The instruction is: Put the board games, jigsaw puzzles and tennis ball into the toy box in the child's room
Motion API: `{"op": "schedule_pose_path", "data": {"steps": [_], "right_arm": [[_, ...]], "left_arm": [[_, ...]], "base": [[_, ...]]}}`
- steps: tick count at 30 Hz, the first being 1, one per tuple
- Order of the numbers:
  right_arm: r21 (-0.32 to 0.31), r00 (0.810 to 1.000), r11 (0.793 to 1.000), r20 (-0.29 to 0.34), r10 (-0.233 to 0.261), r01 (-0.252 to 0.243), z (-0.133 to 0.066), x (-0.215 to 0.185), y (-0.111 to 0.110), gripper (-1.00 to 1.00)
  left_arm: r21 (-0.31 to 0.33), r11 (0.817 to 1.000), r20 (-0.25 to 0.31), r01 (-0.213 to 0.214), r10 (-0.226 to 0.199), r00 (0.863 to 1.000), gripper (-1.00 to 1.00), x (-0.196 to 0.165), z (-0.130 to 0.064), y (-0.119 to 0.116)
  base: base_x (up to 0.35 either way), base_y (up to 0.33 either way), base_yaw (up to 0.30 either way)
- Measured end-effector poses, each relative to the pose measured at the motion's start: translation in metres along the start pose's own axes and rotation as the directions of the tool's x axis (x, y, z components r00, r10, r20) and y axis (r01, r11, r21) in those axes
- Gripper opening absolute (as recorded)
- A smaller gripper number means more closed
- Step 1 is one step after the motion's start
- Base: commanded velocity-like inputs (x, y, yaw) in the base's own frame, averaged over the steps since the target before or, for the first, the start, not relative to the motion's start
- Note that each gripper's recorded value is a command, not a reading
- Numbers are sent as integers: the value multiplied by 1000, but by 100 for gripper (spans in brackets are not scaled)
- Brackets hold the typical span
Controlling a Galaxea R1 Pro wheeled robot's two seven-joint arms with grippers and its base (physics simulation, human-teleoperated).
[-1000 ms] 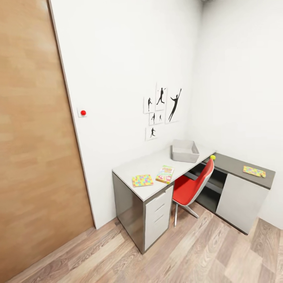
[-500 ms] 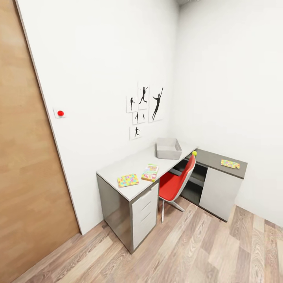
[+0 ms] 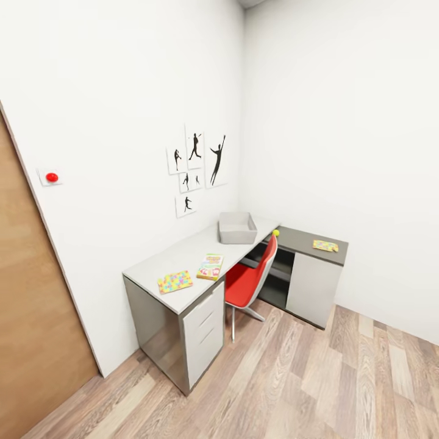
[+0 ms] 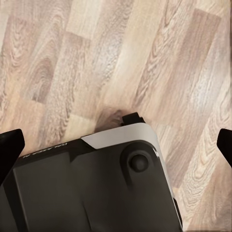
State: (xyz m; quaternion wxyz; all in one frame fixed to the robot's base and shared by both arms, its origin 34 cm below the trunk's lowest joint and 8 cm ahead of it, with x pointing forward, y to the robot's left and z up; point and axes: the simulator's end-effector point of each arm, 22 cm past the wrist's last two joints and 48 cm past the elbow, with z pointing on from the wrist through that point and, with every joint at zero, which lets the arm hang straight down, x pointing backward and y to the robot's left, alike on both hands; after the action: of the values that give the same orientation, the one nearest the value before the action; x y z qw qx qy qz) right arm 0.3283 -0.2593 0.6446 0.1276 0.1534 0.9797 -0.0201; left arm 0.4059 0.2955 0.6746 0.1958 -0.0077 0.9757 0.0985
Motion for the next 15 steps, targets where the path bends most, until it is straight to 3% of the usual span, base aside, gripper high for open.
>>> {"op": "schedule_pose_path", "data": {"steps": [15], "right_arm": [[2, 1000, 1000, -5, 0, 0, 1, 2, -1, 100]], "left_arm": [[-1, 1000, -5, -1, 1, 1000, 100, 2, 1, 0]], "base": [[0, 0, -274]]}}
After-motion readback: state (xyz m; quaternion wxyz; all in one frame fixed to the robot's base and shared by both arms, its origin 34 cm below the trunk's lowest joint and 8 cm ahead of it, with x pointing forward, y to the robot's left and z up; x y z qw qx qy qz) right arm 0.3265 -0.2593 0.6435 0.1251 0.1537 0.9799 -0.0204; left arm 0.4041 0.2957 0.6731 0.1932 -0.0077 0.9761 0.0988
